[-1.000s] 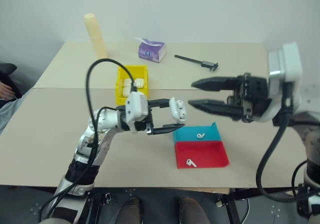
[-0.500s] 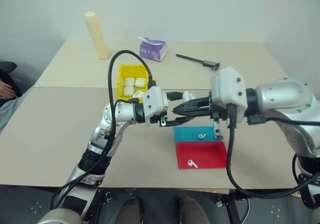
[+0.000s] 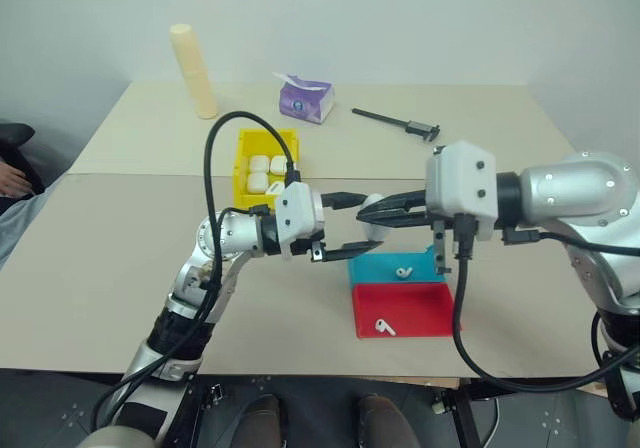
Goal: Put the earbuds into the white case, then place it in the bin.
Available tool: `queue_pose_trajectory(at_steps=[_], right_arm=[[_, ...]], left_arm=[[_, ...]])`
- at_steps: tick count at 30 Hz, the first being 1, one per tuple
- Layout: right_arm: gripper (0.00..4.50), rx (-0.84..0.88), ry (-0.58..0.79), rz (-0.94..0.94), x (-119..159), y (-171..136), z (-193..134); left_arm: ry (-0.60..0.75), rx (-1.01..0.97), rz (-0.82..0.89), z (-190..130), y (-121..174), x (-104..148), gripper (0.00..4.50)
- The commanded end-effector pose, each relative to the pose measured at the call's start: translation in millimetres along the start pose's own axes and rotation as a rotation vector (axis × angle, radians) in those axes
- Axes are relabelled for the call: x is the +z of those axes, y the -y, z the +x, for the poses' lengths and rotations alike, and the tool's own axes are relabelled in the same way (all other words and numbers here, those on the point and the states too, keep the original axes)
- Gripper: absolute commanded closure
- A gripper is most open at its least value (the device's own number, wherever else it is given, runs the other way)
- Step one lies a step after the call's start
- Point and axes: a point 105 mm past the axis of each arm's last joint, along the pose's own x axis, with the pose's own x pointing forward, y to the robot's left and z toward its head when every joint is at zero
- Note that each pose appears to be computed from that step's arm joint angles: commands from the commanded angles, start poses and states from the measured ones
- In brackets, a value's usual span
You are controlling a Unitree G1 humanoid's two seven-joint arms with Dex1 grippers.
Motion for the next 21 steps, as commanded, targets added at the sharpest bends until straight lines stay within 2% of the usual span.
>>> queue_pose_trajectory(at_steps=[1, 6, 8, 10, 12, 17, 21], right_arm=[[4.46, -0.098, 0.159, -0.019, 31, 15, -18], [4.46, -0.265, 0.170, 0.064, 18, 28, -36], [4.46, -0.290, 0.139, 0.099, 5, 25, -36], [4.46, -0.297, 0.103, 0.147, -10, 20, -33], [4.46, -0.294, 0.078, 0.179, -22, 15, -28], [4.46, -0.292, 0.024, 0.203, -39, 10, -20], [4.46, -0.295, -0.010, 0.212, -46, 9, -19]], left_arm=[[0.067, 0.080, 0.040, -7, -11, 17, 1.73], [0.061, 0.471, 0.037, -17, -64, 17, 1.73], [-0.007, 0.664, 0.043, -24, -95, 12, 1.73], [-0.138, 0.845, 0.030, -36, -125, -4, 1.73], [-0.232, 0.974, 0.007, -49, -142, -22, 1.73], [-0.397, 1.103, 0.011, -65, -157, -58, 1.73], [-0.417, 1.099, -0.034, -65, -157, -76, 1.73]])
